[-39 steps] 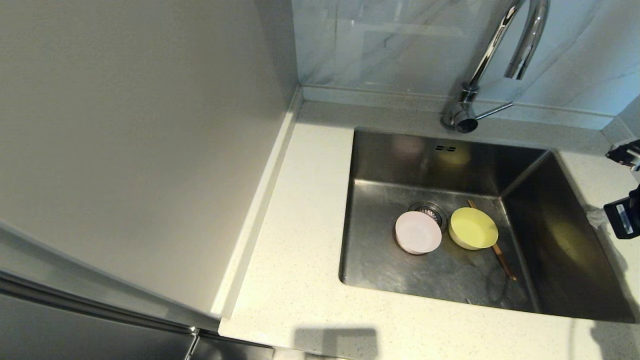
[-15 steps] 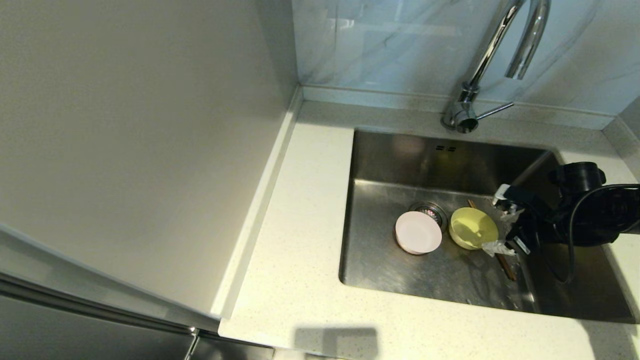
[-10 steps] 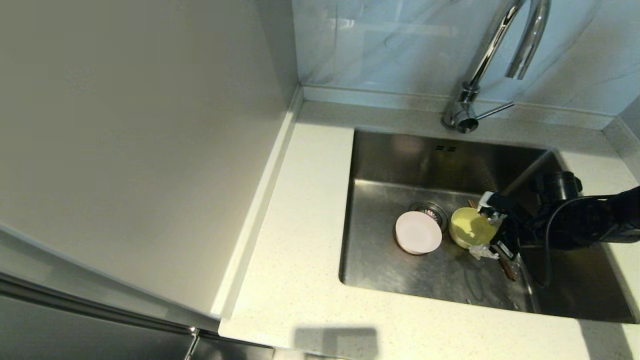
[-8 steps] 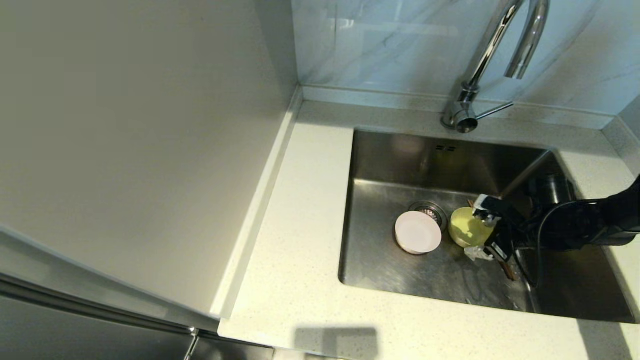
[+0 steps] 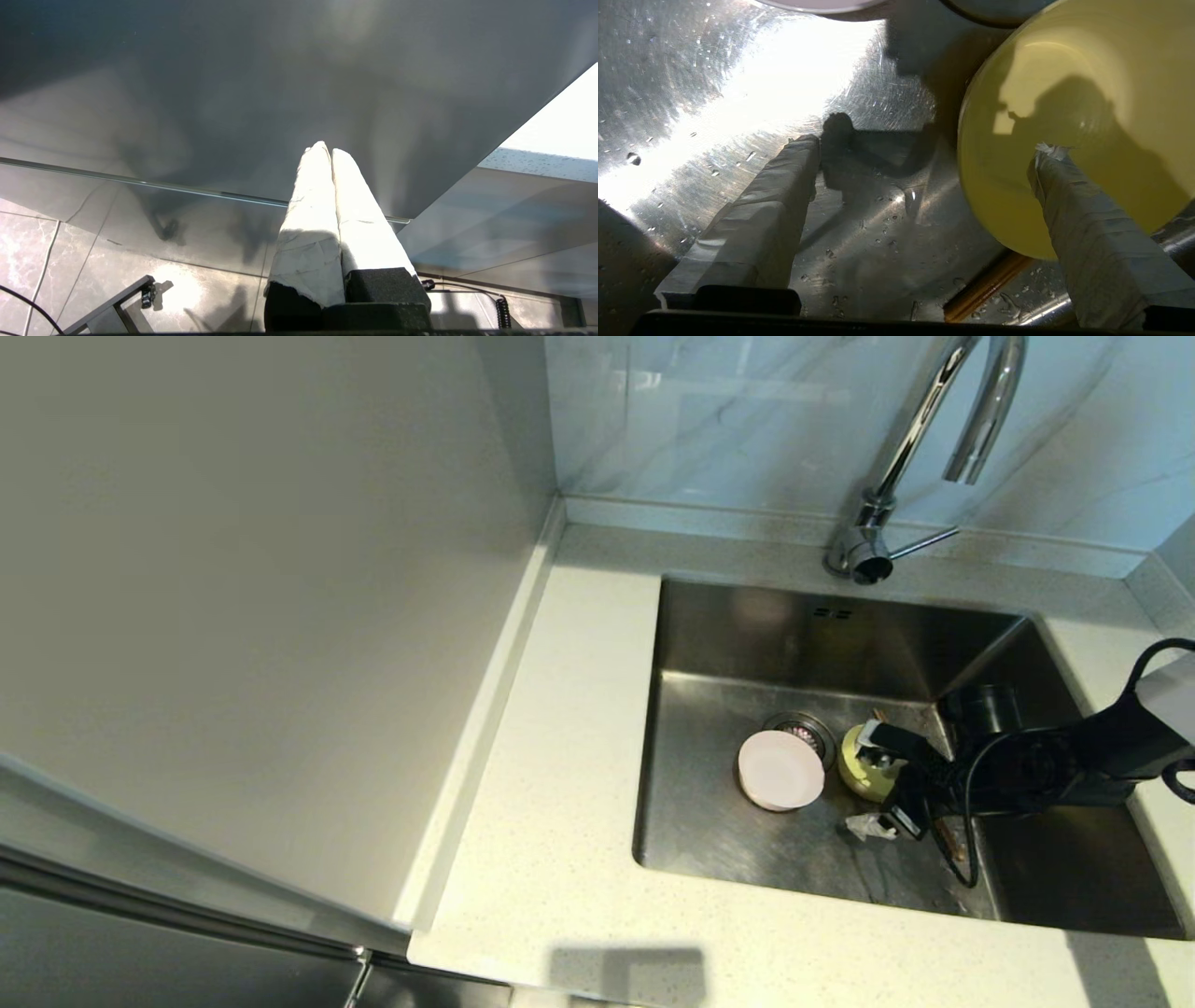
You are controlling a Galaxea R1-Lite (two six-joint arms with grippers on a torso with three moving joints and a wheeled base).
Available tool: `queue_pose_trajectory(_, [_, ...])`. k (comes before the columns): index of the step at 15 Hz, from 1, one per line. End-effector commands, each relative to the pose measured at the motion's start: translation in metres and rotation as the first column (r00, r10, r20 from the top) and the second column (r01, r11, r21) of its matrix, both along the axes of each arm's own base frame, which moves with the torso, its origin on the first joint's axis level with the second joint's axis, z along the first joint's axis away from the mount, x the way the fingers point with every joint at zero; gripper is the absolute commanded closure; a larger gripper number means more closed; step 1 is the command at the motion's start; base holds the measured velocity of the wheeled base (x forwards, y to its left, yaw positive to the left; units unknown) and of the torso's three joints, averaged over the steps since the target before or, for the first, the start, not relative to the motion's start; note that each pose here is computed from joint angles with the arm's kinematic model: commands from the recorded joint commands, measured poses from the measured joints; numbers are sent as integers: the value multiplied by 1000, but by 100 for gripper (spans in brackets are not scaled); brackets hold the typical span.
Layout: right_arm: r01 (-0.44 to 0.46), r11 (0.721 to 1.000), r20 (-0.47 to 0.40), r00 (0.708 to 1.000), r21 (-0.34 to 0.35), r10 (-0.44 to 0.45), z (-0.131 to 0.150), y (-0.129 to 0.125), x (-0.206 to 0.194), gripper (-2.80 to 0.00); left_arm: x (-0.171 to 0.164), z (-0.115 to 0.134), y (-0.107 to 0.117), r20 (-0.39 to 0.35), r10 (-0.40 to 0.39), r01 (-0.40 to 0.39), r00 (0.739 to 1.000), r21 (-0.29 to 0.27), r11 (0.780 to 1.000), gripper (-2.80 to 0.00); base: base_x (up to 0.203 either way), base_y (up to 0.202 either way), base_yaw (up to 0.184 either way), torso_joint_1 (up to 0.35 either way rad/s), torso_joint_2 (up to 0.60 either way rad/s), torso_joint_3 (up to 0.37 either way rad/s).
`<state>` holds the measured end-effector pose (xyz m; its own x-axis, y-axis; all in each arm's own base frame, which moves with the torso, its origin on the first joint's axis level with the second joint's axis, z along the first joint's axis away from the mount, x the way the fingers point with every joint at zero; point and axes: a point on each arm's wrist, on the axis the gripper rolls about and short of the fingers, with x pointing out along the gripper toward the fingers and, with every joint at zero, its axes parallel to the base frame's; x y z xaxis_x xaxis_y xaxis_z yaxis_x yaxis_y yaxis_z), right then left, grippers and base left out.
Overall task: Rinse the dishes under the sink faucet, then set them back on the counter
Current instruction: Put a bowl back to the table from the sink
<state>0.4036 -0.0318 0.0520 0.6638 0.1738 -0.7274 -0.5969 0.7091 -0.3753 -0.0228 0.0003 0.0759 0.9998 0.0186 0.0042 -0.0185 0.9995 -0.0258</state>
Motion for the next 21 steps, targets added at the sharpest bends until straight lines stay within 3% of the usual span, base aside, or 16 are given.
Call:
queue_pose_trajectory(1, [6,1000,-16,1000,2,-6,-9,-1,5,-280,0,0,0,3,1,-1,1000,0,1000,0,0,0,0,0,0,0])
queue_pose_trajectory(3, [17,1000,-9,1000,5,-17,-11,-1,11,-280,0,0,0,3,1,-1,1000,0,1000,0,0,0,0,0,0,0])
queue_pose_trajectory(4, [20,1000,-7,1000,4,-20,-12,-2,13,0,0,0,0,3,1,-1,1000,0,1000,0,0,0,0,0,0,0])
queue_pose_trajectory(15, [37,999,-4,999,1,-37,-9,-5,13,0,0,0,0,3,1,-1,1000,0,1000,0,0,0,0,0,0,0])
queue_pose_trajectory(18, [58,998,32,998,22,-59,12,-5,5,0,0,0,0,3,1,-1,1000,0,1000,0,0,0,0,0,0,0])
queue_pose_trajectory(21, [107,991,100,988,79,-115,53,-4,-11,0,0,0,0,3,1,-1,1000,0,1000,0,0,0,0,0,0,0])
